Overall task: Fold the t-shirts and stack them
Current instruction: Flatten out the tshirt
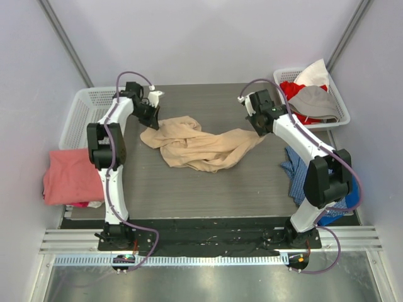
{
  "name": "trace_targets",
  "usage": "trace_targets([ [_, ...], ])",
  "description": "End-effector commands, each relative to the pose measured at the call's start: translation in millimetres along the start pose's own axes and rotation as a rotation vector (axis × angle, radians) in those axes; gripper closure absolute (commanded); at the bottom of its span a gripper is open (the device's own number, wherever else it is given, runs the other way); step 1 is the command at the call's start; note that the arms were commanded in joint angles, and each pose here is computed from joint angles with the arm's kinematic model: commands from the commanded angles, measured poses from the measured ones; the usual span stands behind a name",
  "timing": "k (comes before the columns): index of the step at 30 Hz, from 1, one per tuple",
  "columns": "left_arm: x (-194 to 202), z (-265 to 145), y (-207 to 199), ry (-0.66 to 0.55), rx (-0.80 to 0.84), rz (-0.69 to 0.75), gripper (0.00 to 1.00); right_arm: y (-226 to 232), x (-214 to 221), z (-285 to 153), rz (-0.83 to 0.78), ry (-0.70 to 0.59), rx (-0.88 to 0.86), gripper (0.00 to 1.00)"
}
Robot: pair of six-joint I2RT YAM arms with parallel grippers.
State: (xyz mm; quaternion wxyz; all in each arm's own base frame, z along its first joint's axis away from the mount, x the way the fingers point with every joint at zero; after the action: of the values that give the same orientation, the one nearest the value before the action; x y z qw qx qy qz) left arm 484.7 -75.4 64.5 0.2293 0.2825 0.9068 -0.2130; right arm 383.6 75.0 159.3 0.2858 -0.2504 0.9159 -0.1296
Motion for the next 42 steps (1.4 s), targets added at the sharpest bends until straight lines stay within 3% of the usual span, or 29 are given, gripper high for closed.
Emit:
trace_targets([
  [1, -65, -79, -5, -0.188, -0.176, 0.051, 1.00, -31, -38, -34, 0.017, -0.123, 0.103, 0.99],
  [6, -92, -128, -10, -0.280, -0.300, 0.046, 1.00, -56, -55, -58, 0.017, -0.168, 0.194, 0.99],
  [20, -125, -213, -25, -0.449, -0.490, -0.004, 1.00, -116, -94, -127, 0.038, -0.296, 0.396, 0.99],
  [25, -154, -260, -33, -0.606, -0.571, -0.030, 1.00, -159, -113, -168, 0.091, -0.382, 0.525, 0.99],
  [27, -174, -303, -37, -0.737, -0.667, -0.032, 1.00, -186, -127, -196, 0.103, -0.443, 0.627, 0.99],
  [32, -197, -365, -56, -0.907, -0.742, -0.007, 1.00, -217, -137, -235, 0.152, -0.540, 0.748, 0.99],
  [42, -214, -426, -88, -1.097, -0.779, 0.058, 1.00, -242, -162, -289, 0.151, -0.695, 0.865, 0.99],
])
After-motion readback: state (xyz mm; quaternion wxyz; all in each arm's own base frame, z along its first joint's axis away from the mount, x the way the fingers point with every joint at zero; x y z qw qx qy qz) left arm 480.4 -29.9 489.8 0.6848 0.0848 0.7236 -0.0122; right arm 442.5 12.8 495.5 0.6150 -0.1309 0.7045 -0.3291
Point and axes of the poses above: each gripper's point midway between its finger pads, its own z axis out along the fingers, its own y axis along the line the jaws close on, x = y × z, the point moved 2 cm from there along -z, back along the fingers
